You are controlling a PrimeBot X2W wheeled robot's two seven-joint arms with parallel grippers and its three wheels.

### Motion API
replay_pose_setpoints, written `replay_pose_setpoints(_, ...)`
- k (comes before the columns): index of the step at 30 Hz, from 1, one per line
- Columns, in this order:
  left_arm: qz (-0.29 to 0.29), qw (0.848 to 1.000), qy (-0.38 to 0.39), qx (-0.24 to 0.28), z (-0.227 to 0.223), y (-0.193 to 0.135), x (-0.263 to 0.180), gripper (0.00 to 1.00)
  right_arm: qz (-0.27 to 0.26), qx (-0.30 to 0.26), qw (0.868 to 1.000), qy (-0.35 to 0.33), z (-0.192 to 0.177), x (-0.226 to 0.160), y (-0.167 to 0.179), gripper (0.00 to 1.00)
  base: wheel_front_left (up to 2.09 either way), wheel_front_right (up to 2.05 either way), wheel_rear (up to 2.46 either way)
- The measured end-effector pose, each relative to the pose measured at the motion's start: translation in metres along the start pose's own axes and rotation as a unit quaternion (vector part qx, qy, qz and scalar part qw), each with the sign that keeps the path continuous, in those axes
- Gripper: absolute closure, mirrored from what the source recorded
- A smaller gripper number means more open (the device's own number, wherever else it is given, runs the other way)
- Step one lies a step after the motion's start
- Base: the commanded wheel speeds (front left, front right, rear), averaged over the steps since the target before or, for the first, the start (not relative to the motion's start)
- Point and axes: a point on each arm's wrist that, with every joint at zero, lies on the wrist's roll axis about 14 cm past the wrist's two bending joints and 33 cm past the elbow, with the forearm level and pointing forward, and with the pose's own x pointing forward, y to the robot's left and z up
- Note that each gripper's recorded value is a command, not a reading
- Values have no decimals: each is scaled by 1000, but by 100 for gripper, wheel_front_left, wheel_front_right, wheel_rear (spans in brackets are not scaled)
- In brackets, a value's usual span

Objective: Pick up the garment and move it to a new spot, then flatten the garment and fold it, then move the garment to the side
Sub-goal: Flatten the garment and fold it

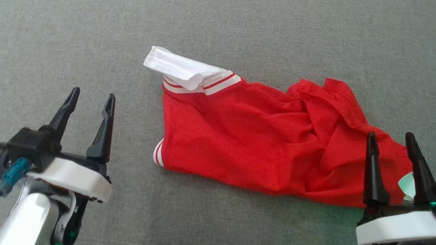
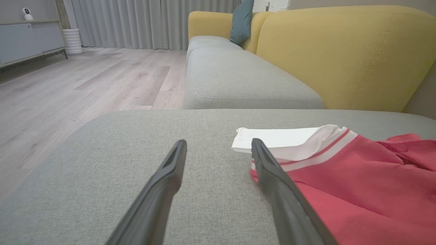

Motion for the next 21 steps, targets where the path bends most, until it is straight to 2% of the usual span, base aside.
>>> replay_pose_setpoints(7, 1, 1000, -4, 0, 3, 0, -2, 0, 3, -4, 1000, 3, 0, 1, 2, 0, 0, 0, 0)
replay_pose_setpoints(15, 0, 1000, 2, -1, -2, 1, 1, 0, 28, -25, 998, 55, -21, 14, 14, 0, 0, 0, 0)
replay_pose_setpoints(21, -8, 1000, 0, -4, -3, -3, 13, 0, 72, -74, 990, 94, -32, 51, 23, 0, 0, 0, 0)
